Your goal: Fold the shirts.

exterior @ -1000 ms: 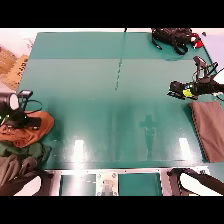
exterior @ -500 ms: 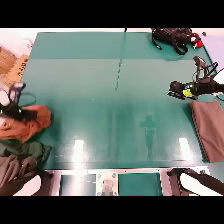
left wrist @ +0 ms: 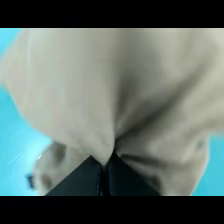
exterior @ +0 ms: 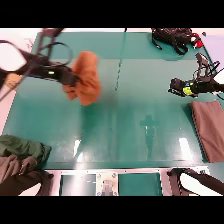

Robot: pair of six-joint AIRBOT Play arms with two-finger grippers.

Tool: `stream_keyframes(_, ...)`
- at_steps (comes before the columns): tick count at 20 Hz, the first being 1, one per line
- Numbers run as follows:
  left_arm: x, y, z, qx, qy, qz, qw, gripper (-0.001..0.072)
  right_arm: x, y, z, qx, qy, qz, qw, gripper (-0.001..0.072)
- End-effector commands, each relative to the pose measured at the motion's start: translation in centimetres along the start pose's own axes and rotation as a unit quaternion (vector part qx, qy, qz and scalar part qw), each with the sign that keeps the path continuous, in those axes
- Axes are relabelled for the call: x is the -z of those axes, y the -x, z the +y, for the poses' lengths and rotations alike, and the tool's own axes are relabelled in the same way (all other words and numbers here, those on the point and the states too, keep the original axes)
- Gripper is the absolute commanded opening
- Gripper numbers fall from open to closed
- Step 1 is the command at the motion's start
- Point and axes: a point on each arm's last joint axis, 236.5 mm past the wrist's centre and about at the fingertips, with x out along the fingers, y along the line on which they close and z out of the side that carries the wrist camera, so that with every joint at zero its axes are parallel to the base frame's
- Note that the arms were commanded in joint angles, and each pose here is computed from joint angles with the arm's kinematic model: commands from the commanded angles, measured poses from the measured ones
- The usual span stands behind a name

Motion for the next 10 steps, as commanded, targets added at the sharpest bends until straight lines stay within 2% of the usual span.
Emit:
stream_keyframes(1, -2.0, -4.4, -8.9, 0.114, 0.000, -0.013, 0.993, 0.0097, -0.3, 0.0, 0.4, -0.007, -0.004, -0.007, 1.000, 0.0019)
stream_keyframes(2, -1.4, -6.8, -10.9, 0.147, 0.019, 0.004, 0.989, 0.0443, -0.3, 0.0, 0.6, -0.012, -0.007, -0.007, 1.000, 0.0019)
stream_keyframes(3, -0.7, -8.7, -12.5, 0.175, 0.040, 0.023, 0.983, 0.0602, -0.3, 0.0, 0.7, -0.014, -0.008, -0.006, 1.000, 0.0050)
stream_keyframes(5, 0.9, -11.5, -13.6, 0.207, 0.080, 0.061, 0.973, 0.0618, -0.2, 0.0, 0.9, -0.020, -0.013, -0.003, 1.000, 0.0258)
stream_keyframes(6, 1.3, -11.7, -12.8, 0.203, 0.085, 0.071, 0.973, 0.0618, 0.1, 0.0, 0.9, -0.021, -0.015, 0.003, 1.000, 0.0305)
stream_keyframes(8, 1.9, -10.5, -9.7, 0.198, 0.102, 0.100, 0.970, 0.0620, 0.6, 0.2, 0.5, -0.024, -0.026, 0.015, 0.999, 0.0376)
stream_keyframes(9, 2.4, -9.4, -7.5, 0.195, 0.115, 0.118, 0.967, 0.0638, 0.8, 0.3, 0.4, -0.025, -0.030, 0.021, 0.999, 0.0376)
stream_keyframes(10, 3.1, -8.5, -5.6, 0.190, 0.134, 0.136, 0.963, 0.0720, 1.0, 0.3, 0.1, -0.023, -0.033, 0.027, 0.999, 0.0376)
